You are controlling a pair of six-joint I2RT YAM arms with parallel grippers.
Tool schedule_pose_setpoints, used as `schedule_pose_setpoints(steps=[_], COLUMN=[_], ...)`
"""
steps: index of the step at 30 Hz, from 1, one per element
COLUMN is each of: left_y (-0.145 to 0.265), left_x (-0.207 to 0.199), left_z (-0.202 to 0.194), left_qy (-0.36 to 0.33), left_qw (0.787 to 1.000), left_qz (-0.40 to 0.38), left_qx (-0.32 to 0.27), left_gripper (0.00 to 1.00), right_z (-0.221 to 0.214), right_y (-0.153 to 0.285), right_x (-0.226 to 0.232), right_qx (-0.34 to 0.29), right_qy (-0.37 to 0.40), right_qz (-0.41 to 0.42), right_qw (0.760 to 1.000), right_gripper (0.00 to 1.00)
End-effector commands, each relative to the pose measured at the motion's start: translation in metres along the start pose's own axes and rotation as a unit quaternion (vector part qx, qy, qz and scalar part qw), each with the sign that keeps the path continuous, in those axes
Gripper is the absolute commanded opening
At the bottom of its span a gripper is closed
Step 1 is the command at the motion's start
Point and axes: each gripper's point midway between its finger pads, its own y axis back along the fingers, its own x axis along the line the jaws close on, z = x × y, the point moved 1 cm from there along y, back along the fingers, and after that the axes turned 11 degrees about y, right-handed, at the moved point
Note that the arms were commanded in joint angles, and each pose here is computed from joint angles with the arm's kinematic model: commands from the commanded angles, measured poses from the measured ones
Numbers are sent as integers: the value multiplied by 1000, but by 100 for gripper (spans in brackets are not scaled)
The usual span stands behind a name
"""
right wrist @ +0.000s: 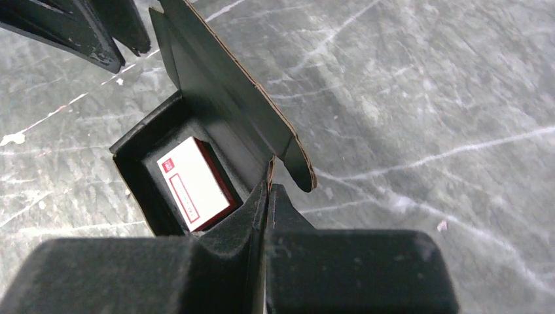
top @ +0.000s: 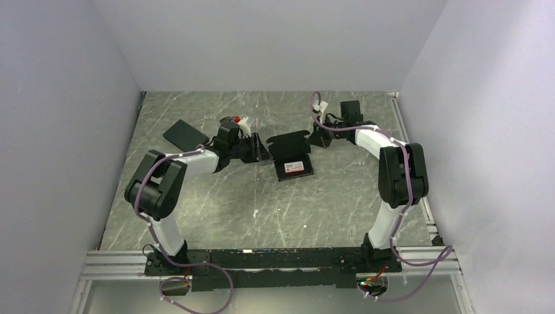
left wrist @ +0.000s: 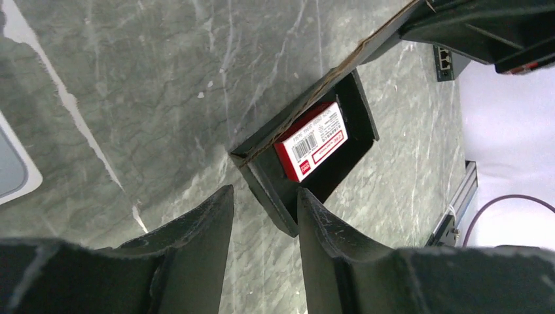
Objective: Fold the paper box
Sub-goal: Adjust the paper box at the center of the board.
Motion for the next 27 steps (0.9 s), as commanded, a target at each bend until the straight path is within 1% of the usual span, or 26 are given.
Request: schedule_pose_setpoints(steps=[1,6,11,15,18,27], left_y=[10,12,4,-5,-7,-10], left_x=[-26,-32,-38,-29,-22,-16], left_z=[25,31,39,43,47,64], left_qy=[-34,-57,-89,-100,-117,-179], left_qw=[998,996,992,992,990,977], left_qz=[-13,-28,-51,-35,-30,-75], left_qx=[-47,-64,-69,-67,-74,-88], left_gripper=[46,50,51,52,54,58], right_z=[30,33,32,31,31,28], right_y=[12,17,18,18,17,15], right_x=[-17,-17,-17,-15,-13,-4], right_qx=[-25,-15,-16,-17,-19,-33], right_qy=[35,35,30,30,33,33], right_qz=[-90,-151,-162,-158,-150,-109], right_qw=[995,988,986,987,988,993], right_gripper=[0,0,0,0,0,0])
